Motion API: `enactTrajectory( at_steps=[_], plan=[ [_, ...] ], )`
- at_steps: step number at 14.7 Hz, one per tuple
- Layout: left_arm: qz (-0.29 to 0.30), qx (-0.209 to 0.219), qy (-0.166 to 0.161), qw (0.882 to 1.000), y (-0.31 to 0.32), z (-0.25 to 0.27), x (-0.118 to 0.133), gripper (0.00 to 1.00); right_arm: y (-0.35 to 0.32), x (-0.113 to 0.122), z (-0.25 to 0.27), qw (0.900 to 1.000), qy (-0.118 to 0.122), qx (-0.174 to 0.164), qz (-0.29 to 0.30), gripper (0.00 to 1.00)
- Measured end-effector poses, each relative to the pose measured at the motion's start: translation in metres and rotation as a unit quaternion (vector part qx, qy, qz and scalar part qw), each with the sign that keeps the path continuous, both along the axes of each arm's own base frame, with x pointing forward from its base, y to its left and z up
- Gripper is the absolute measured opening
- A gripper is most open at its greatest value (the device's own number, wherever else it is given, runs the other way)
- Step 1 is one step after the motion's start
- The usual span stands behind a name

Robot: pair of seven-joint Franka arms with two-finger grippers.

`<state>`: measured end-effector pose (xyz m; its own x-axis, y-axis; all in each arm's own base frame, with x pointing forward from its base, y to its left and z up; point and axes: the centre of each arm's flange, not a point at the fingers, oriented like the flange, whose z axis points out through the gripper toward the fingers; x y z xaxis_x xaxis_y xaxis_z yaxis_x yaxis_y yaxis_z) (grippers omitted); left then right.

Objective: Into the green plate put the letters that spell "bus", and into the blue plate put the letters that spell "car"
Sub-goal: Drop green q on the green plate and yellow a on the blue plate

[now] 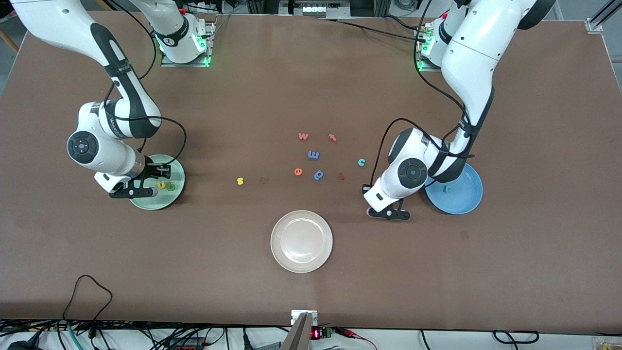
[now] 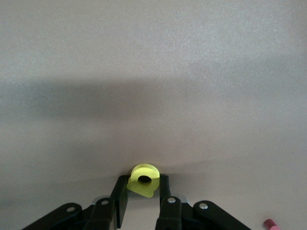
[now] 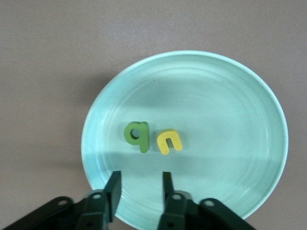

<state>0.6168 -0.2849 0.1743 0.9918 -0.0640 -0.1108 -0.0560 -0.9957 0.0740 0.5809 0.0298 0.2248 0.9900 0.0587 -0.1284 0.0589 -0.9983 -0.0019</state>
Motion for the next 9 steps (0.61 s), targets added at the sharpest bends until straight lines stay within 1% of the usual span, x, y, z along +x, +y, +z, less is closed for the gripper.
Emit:
enactTrajectory(
  at_steps=[2,3,5,6,7,8,9],
  plan=[
    [0.011,0.002,-0.005,1.000,0.014,0.005,0.010,0.30,0.008,0.001,0.001,1.000,-0.002,0.002,0.003,0.69],
    [0.016,0.005,0.000,1.000,0.029,0.010,0.016,0.30,0.018,0.002,0.004,1.000,-0.007,0.003,-0.001,0.78],
    [0.018,0.014,0.023,0.999,0.074,0.029,0.029,0.30,0.060,0.007,0.015,1.000,-0.022,0.002,-0.017,0.93],
    [0.020,0.017,0.038,0.999,0.103,0.039,0.034,0.30,0.089,0.009,0.023,0.999,-0.031,0.002,-0.020,0.93],
    [0.023,0.018,0.053,0.998,0.133,0.048,0.037,0.30,0.118,0.007,0.029,0.999,-0.038,0.003,-0.019,0.87],
    [0.023,0.018,0.066,0.997,0.160,0.051,0.038,0.30,0.143,0.004,0.033,0.999,-0.042,0.004,-0.015,0.79],
    [0.023,0.016,0.075,0.997,0.183,0.052,0.036,0.30,0.161,-0.001,0.033,0.999,-0.043,0.004,-0.009,0.63]
  ],
)
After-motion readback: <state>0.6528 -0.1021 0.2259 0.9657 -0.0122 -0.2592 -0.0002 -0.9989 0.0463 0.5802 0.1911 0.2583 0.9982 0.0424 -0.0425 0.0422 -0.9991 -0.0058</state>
